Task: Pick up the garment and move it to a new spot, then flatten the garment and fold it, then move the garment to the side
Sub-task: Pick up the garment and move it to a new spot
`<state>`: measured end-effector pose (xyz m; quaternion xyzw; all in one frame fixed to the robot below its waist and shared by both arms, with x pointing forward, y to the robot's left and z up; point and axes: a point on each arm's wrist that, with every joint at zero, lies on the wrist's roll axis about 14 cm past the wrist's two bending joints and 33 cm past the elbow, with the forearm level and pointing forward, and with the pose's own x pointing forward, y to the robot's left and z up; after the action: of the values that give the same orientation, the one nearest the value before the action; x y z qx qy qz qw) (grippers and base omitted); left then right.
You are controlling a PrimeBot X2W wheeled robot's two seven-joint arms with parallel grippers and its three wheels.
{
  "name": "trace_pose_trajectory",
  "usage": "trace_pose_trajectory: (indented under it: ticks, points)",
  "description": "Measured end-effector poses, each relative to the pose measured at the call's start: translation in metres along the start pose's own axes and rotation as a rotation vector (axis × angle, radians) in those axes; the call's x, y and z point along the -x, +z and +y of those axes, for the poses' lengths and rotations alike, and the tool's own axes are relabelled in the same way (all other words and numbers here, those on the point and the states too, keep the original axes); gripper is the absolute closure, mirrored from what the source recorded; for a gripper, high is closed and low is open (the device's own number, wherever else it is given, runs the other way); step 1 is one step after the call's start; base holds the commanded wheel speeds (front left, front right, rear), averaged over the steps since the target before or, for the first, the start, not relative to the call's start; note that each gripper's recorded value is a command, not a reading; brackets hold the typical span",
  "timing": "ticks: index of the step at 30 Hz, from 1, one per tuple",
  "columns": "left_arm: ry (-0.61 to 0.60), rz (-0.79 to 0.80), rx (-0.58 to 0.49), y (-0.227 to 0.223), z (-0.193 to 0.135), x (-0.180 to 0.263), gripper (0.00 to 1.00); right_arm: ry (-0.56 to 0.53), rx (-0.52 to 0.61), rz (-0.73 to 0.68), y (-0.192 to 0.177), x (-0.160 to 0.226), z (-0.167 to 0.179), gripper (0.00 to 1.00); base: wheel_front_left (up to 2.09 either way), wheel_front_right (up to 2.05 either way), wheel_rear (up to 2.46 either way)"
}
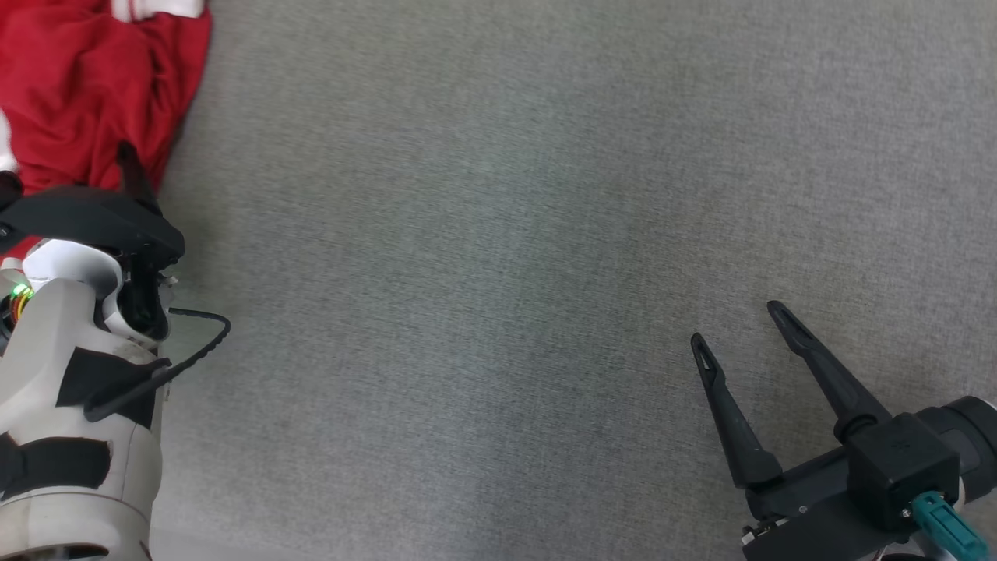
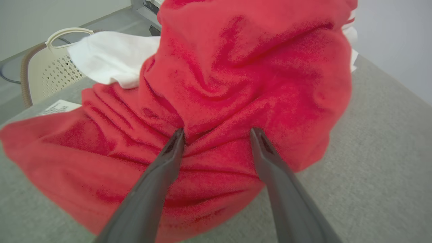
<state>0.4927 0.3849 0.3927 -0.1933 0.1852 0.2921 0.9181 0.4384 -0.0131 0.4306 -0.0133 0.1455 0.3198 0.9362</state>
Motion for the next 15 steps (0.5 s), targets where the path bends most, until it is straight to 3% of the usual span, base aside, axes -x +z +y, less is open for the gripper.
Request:
trace_pose_trajectory:
  ticks: [3, 4, 5, 15]
  points:
    - [0.017, 0.003, -0.006, -0.011, -0.003, -0.008, 0.0, -0.016, -0.004, 0.019, -0.007, 0.002, -0.006, 0.0, 0.0, 0.0, 0.0]
    - [0.019, 0.001, -0.009, -0.013, -0.002, -0.009, 0.54, -0.019, -0.005, 0.024, -0.009, 0.003, -0.008, 0.0, 0.0, 0.0, 0.0]
    - [0.015, -0.003, -0.012, -0.014, -0.003, -0.009, 1.0, -0.023, -0.005, 0.026, -0.009, 0.003, -0.009, 0.0, 0.0, 0.0, 0.0]
    - [-0.014, -0.086, -0.061, 0.015, 0.0, -0.001, 1.0, 0.002, -0.022, -0.015, 0.001, 0.003, 0.004, 0.0, 0.0, 0.0, 0.0]
